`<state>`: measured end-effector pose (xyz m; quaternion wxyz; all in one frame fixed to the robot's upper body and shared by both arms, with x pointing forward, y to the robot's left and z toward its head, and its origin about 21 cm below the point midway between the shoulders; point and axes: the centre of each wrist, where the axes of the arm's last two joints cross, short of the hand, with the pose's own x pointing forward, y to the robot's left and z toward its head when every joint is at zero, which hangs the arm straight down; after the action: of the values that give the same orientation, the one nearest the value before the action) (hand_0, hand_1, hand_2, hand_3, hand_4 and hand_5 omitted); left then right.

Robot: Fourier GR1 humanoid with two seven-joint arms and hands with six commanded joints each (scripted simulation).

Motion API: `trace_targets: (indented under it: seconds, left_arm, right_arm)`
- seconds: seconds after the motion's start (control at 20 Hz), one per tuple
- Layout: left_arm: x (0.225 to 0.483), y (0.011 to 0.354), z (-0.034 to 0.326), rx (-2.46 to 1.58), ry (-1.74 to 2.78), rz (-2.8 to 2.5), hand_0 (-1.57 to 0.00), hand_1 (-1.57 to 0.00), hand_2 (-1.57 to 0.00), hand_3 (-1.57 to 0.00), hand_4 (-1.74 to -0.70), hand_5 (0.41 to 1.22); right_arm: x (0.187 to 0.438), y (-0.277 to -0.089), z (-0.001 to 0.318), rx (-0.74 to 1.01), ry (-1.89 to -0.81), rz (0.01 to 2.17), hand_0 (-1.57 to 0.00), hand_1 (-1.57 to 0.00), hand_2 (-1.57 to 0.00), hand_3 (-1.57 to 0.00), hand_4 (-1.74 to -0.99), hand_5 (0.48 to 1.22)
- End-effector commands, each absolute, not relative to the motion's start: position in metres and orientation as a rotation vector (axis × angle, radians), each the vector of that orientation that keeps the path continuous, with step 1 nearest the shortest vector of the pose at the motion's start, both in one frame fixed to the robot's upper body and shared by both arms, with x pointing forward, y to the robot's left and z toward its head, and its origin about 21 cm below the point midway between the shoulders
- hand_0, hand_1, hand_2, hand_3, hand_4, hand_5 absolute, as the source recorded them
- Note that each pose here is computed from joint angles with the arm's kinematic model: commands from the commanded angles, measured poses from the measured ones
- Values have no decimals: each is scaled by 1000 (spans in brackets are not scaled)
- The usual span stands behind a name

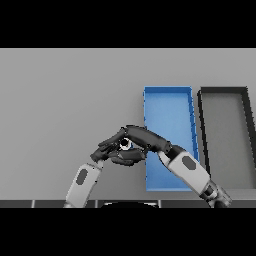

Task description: Pick up the blue pipe and place it into the blue bin.

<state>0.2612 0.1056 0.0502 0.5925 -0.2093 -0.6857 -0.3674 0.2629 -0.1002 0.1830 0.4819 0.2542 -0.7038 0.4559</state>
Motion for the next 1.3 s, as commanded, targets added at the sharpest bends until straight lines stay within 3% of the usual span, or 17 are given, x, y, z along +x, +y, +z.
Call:
trace_targets:
  seconds: [0.0, 0.25, 0.45, 0.6, 0.75, 0.85, 1.1, 1.25]
  left_arm:
    - [261, 104, 50, -476, -1595, -863, -63, -58, -56, -50, -955, 538]
    - [263, 104, 47, -455, -1580, -864, -20, -18, -18, -16, -916, 474]
    - [262, 106, 48, -448, -1574, -871, -8, -7, -7, -6, -907, 450]
    - [265, 104, 46, -455, -1558, -869, -3, -3, -3, -3, -906, 437]
    - [264, 106, 48, -441, -1540, -870, -1, -1, -1, -1, -902, 432]
    - [265, 109, 45, -428, -1537, -884, 0, 0, 0, 0, -892, 428]
    - [265, 111, 45, -428, -1560, -880, 1, 1, 1, 1, -882, 411]
    - [264, 111, 46, -412, -1566, -894, 1, 1, 1, 1, -871, 415]
  right_arm:
    - [263, -98, 185, 628, -1710, 1097, -1570, -1570, -1570, -1570, -1741, 1220]
    - [264, -99, 208, 739, -1688, 984, -1571, -1571, -1571, -1571, -1741, 1221]
    - [272, -104, 254, 827, -1697, 937, -1571, -1571, -1571, -1571, -1741, 1221]
    - [285, -110, 296, 887, -1782, 912, -1571, -1571, -1571, -1571, -1741, 1221]
    - [304, -128, 332, 740, -1927, 771, -1571, -1571, -1571, -1571, -1741, 1221]
    - [317, -142, 349, 624, -1949, 708, -1571, -1571, -1571, -1571, -1741, 1221]
    - [354, -191, 338, 394, -1907, 559, -1571, -1571, -1571, -1571, -1741, 1221]
    - [360, -225, 314, 333, -1836, 473, -1571, -1571, -1571, -1571, -1741, 1221]
